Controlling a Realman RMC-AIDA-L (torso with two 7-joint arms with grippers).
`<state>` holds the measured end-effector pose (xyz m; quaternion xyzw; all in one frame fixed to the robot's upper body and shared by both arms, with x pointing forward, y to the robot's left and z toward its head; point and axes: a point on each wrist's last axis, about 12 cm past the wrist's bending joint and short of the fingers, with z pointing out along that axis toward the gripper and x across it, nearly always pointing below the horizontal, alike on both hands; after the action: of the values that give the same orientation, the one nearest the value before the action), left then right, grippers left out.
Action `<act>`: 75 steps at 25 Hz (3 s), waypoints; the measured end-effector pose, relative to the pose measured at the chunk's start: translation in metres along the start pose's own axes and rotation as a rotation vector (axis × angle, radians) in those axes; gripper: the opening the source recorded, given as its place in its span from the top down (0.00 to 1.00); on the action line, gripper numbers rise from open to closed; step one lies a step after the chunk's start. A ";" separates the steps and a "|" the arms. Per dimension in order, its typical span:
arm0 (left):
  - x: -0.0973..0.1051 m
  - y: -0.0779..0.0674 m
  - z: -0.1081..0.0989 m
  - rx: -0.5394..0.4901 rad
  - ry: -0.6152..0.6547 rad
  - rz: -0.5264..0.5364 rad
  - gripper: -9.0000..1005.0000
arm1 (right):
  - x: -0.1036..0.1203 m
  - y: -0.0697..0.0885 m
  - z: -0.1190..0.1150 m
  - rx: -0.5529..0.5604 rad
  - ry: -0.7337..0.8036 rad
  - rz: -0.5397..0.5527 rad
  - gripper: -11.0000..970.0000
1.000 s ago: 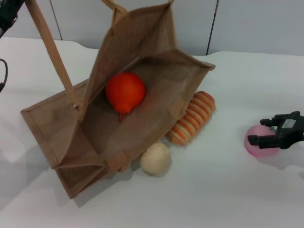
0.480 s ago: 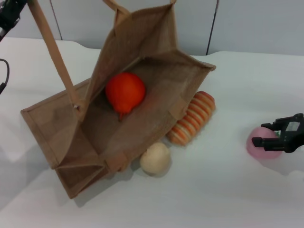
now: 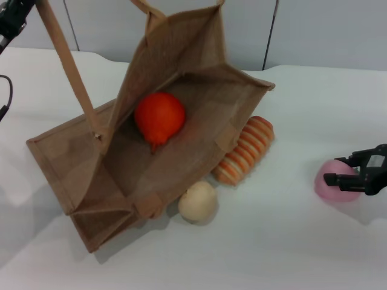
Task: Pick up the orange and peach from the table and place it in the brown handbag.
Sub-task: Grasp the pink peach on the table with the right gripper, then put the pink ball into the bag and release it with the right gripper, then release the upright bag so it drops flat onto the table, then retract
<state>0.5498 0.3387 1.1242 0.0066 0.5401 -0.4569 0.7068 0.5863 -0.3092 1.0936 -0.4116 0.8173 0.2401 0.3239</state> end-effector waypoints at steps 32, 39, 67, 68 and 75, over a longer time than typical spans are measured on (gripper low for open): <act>0.013 -0.012 0.049 0.127 0.085 -0.028 0.80 | -0.167 0.055 0.115 -0.173 -0.174 -0.470 0.58; 0.013 -0.014 0.055 0.146 0.093 -0.029 0.80 | -0.181 0.044 0.138 0.060 -0.125 -0.449 0.58; 0.014 -0.008 0.046 0.093 0.086 -0.023 0.79 | -0.130 0.044 0.115 0.027 -0.431 -0.471 0.22; 0.014 -0.008 0.046 0.091 0.086 -0.023 0.79 | -0.126 0.043 0.111 0.028 -0.450 -0.458 0.18; 0.015 -0.005 0.042 0.062 0.094 -0.015 0.79 | -0.100 0.031 0.081 0.075 -0.601 -0.356 0.11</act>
<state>0.5785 0.3053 1.1324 0.0459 0.5584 -0.4777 0.6767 0.6323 -0.1873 1.1152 -0.4464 0.6090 0.2600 0.6019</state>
